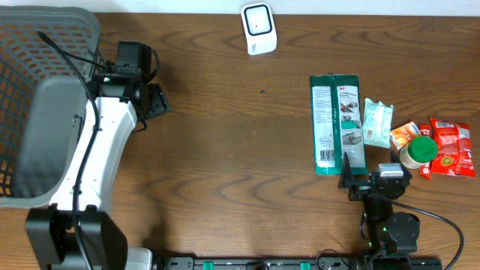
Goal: Scan the item barcode
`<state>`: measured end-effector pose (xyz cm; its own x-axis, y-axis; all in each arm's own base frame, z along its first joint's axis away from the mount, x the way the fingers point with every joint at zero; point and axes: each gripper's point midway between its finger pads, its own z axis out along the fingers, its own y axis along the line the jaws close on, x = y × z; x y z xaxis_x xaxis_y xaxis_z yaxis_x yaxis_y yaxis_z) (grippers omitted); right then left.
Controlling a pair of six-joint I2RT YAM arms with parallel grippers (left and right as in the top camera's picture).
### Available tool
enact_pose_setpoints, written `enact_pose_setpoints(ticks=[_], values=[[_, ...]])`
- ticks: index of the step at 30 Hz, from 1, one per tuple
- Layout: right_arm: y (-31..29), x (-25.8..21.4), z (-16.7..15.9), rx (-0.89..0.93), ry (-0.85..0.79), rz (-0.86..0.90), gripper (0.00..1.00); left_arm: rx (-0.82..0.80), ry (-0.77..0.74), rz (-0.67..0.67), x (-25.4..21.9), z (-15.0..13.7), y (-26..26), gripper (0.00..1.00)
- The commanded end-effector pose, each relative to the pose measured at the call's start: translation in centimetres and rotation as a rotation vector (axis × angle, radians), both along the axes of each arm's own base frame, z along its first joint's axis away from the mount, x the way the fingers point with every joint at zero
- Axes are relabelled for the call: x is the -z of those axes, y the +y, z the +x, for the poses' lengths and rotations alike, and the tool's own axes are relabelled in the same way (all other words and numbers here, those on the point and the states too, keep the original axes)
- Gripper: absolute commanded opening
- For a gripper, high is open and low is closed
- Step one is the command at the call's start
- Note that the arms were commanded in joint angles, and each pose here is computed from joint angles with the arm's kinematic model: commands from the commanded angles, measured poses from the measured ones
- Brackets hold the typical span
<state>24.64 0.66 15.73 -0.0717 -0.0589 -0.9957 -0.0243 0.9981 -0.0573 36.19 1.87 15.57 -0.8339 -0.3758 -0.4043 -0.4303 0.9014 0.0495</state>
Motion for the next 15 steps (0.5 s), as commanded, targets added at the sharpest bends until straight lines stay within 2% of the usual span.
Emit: enact_pose_setpoints(ticks=[1,4,8,11,15], values=[[-0.2,0.0,0.0,0.005,0.000,-0.009,0.99,-0.010,-0.136,0.002,-4.7,-0.4,0.2,0.84],[-0.2,0.0,0.0,0.004,0.000,-0.009,0.99,-0.010,-0.243,-0.005,-8.2,-1.6,0.3,0.84],[-0.2,0.0,0.0,0.005,0.000,-0.009,0.99,-0.011,-0.435,-0.018,-14.2,-4.6,0.5,0.84],[-0.2,0.0,0.0,0.004,0.000,-0.009,0.99,-0.012,-0.607,-0.029,-19.0,-8.1,0.7,0.84],[-0.2,0.0,0.0,0.005,0.000,-0.009,0.99,-0.013,-0.846,-0.045,-24.4,-14.4,1.1,0.84]])
